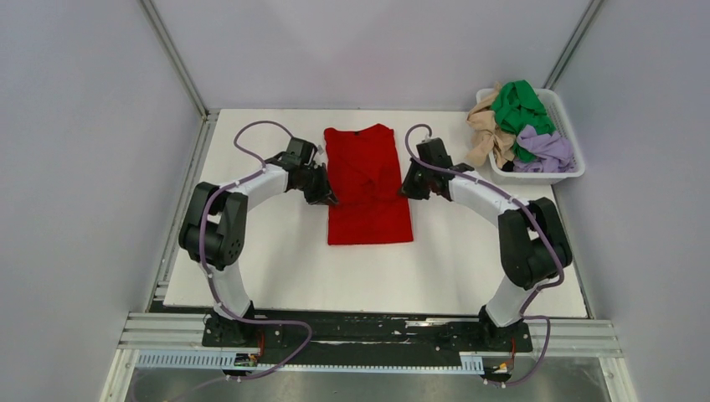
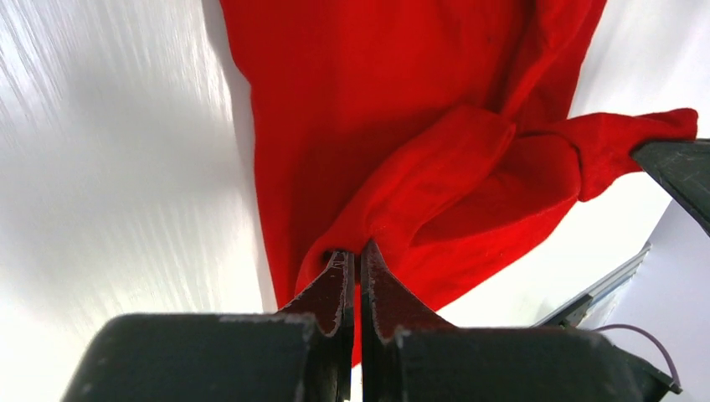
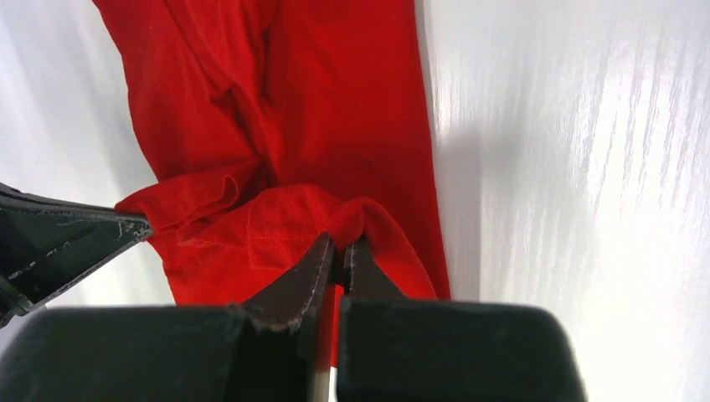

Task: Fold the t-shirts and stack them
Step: Fold the folded rectangular tshirt in 1/3 of the way

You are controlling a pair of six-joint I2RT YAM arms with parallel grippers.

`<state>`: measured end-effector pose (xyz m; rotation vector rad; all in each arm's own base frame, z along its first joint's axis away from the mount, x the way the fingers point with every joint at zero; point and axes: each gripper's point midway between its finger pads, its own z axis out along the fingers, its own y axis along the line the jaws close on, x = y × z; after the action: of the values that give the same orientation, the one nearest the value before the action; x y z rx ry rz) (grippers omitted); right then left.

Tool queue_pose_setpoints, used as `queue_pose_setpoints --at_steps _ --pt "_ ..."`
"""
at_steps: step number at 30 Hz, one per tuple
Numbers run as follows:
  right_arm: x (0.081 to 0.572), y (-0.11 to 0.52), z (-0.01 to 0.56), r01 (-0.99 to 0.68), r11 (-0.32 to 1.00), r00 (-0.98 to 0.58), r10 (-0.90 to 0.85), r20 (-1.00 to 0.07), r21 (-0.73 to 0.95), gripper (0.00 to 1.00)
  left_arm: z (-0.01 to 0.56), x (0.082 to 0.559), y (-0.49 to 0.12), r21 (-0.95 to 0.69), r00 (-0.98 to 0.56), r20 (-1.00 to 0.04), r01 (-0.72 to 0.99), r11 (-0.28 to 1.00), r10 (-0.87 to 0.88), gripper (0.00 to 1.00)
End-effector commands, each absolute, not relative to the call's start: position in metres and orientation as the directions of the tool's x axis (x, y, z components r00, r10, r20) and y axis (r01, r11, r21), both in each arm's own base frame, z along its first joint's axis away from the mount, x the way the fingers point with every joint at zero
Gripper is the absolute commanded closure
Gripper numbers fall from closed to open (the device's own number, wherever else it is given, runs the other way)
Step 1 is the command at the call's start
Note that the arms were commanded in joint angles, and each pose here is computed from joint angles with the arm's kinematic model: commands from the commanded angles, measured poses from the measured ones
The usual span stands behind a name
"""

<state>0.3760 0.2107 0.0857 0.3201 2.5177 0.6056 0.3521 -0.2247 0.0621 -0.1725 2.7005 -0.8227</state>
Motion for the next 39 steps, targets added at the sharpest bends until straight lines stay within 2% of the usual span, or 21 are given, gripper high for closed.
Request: queue_pose_setpoints --at_steps 1,16,18,20,22,23,24,25,26,27,28,29,35,39 --pt "0.405 0.216 0.104 0.038 0.859 -0.801 0.332 -0.498 0.511 1.0 0.068 0.377 -0.226 -0.573 -0.935 -0.299 0.016 0.82 -0.191 1.0" --pt "0.439 0.218 0.095 0.018 0.849 -0.801 0.329 -0.5 0.528 0.99 0.066 0.41 -0.216 -0.542 -0.911 -0.34 -0.015 0.84 -0.235 0.98" --pt "0.443 0.218 0.093 0.024 0.847 -0.801 0.333 -0.497 0.531 0.98 0.063 0.413 -0.214 -0.533 -0.909 -0.342 -0.022 0.846 -0.239 0.96" --pt "0.447 0.215 0.09 0.036 0.847 -0.801 0.342 -0.491 0.531 0.97 0.06 0.417 -0.214 -0.528 -0.911 -0.339 -0.024 0.849 -0.236 0.88" --pt "0.452 0.214 0.089 0.038 0.843 -0.801 0.347 -0.488 0.537 0.9 0.06 0.422 -0.214 -0.528 -0.909 -0.344 -0.023 0.849 -0.238 0.7" --pt "0.455 0.213 0.09 0.035 0.84 -0.801 0.348 -0.488 0.541 0.84 0.062 0.425 -0.214 -0.531 -0.905 -0.349 -0.023 0.847 -0.243 0.51" --pt "0.458 0.213 0.09 0.03 0.836 -0.803 0.347 -0.485 0.548 0.73 0.066 0.427 -0.216 -0.537 -0.901 -0.358 -0.017 0.843 -0.246 0.26" --pt "0.461 0.213 0.093 0.022 0.83 -0.803 0.347 -0.485 0.557 0.63 0.071 0.431 -0.216 -0.542 -0.894 -0.369 -0.014 0.84 -0.254 0.07" --pt "0.464 0.211 0.098 0.02 0.827 -0.797 0.352 -0.49 0.562 0.53 0.079 0.435 -0.216 -0.549 -0.884 -0.389 -0.004 0.836 -0.26 0.02" --pt "0.465 0.209 0.102 0.024 0.826 -0.79 0.361 -0.496 0.563 0.37 0.085 0.437 -0.216 -0.554 -0.877 -0.4 0.0 0.833 -0.266 0.01" --pt "0.465 0.207 0.107 0.023 0.828 -0.781 0.365 -0.507 0.56 0.12 0.095 0.44 -0.216 -0.557 -0.865 -0.423 0.013 0.83 -0.271 0.0" --pt "0.464 0.204 0.111 0.022 0.832 -0.772 0.367 -0.52 0.554 0.02 0.101 0.44 -0.215 -0.557 -0.859 -0.434 0.018 0.83 -0.273 0.0" --pt "0.432 0.189 0.119 0.005 0.847 -0.749 0.356 -0.559 0.531 0.0 0.146 0.415 -0.198 -0.532 -0.812 -0.518 0.058 0.845 -0.271 0.0" --pt "0.398 0.214 0.133 -0.159 0.79 -0.766 0.28 -0.579 0.592 0.0 0.146 0.38 -0.181 -0.505 -0.808 -0.52 0.028 0.862 -0.278 0.0"
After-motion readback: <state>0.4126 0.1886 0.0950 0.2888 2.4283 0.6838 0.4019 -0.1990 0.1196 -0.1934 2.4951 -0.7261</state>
